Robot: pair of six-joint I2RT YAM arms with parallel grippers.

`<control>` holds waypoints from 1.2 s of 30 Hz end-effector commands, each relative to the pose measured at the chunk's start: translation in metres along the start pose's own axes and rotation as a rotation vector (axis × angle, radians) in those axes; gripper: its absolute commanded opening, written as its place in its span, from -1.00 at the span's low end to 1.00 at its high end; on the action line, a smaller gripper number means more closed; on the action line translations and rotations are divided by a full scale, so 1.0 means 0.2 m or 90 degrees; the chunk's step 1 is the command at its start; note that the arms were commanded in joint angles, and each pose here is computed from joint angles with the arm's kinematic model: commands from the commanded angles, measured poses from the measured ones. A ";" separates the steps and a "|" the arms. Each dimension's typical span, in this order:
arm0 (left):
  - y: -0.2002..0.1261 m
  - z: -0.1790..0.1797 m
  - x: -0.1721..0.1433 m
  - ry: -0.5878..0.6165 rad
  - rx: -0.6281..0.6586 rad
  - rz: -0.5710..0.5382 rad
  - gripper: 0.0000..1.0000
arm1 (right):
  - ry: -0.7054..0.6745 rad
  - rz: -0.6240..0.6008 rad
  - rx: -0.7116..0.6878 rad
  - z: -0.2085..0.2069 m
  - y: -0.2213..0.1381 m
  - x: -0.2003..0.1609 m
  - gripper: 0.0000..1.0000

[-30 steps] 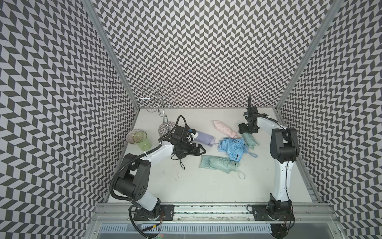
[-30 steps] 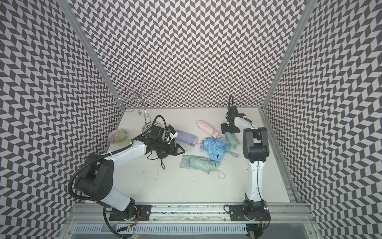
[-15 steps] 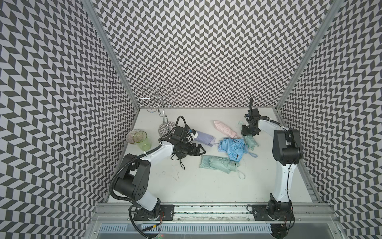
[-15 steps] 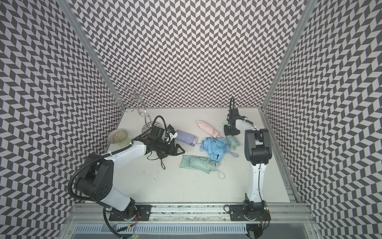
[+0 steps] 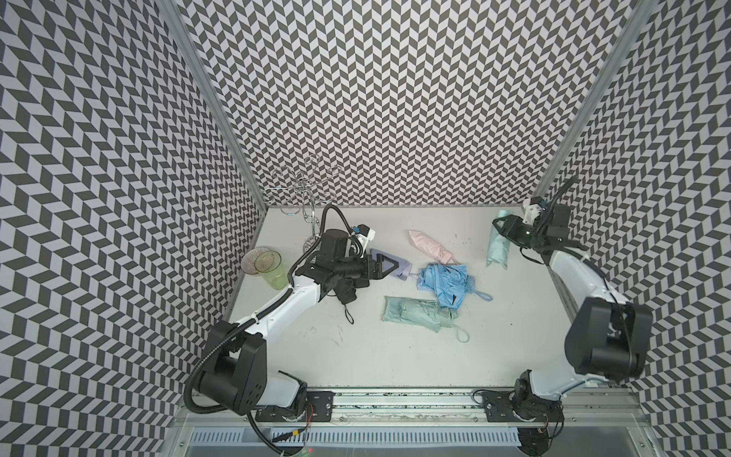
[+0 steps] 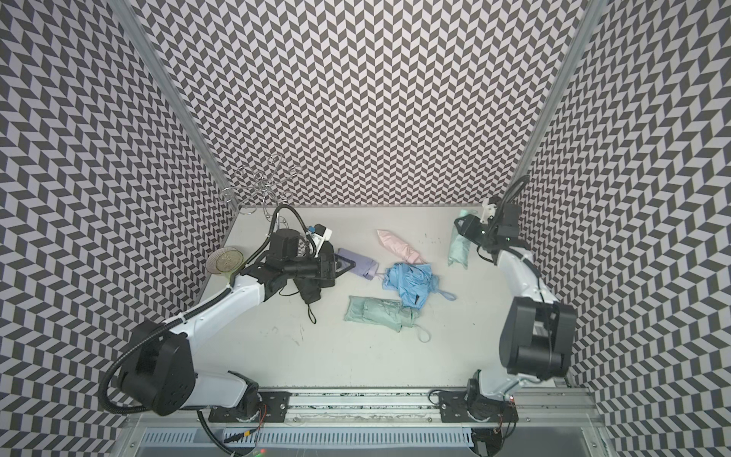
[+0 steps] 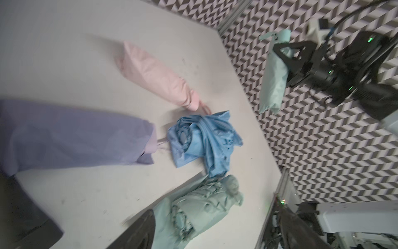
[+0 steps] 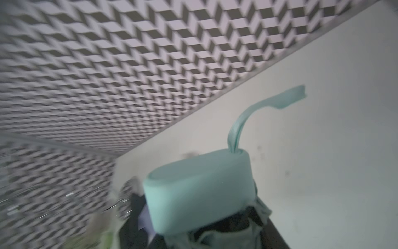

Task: Take umbrellas out of sleeves
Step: Pick up the umbrella from the center of the board.

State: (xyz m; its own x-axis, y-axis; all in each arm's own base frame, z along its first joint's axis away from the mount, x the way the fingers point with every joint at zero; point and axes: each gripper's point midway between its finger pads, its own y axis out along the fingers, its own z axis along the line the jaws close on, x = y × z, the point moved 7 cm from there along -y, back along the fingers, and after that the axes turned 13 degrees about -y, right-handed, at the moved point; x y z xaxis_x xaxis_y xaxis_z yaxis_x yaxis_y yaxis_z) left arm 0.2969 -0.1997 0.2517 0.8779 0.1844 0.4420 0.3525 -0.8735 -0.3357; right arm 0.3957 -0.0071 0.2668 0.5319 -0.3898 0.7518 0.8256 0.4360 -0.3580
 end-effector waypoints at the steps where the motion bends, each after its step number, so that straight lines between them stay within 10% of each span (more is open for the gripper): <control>1: -0.04 -0.16 0.03 -0.004 -0.151 -0.034 0.81 | 0.072 -0.070 0.290 0.35 -0.09 -0.01 -0.30; 15: -0.02 -0.37 -0.04 0.010 -0.336 -0.010 0.99 | 0.138 -0.094 0.618 0.97 -0.29 -0.23 -0.31; 36: 0.22 -0.56 -0.15 0.155 -0.335 0.141 0.99 | 0.111 -0.008 0.591 1.12 -0.19 -0.27 -0.33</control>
State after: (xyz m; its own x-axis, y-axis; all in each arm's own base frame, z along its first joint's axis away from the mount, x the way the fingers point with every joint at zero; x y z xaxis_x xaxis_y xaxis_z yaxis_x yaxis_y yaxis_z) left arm 0.2487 -0.2862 0.3199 0.8054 -0.0260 0.5922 -0.0509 -0.9984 0.0255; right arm 0.2975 0.1762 0.3419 0.6570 -0.4711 0.5886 0.4255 0.8762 0.2264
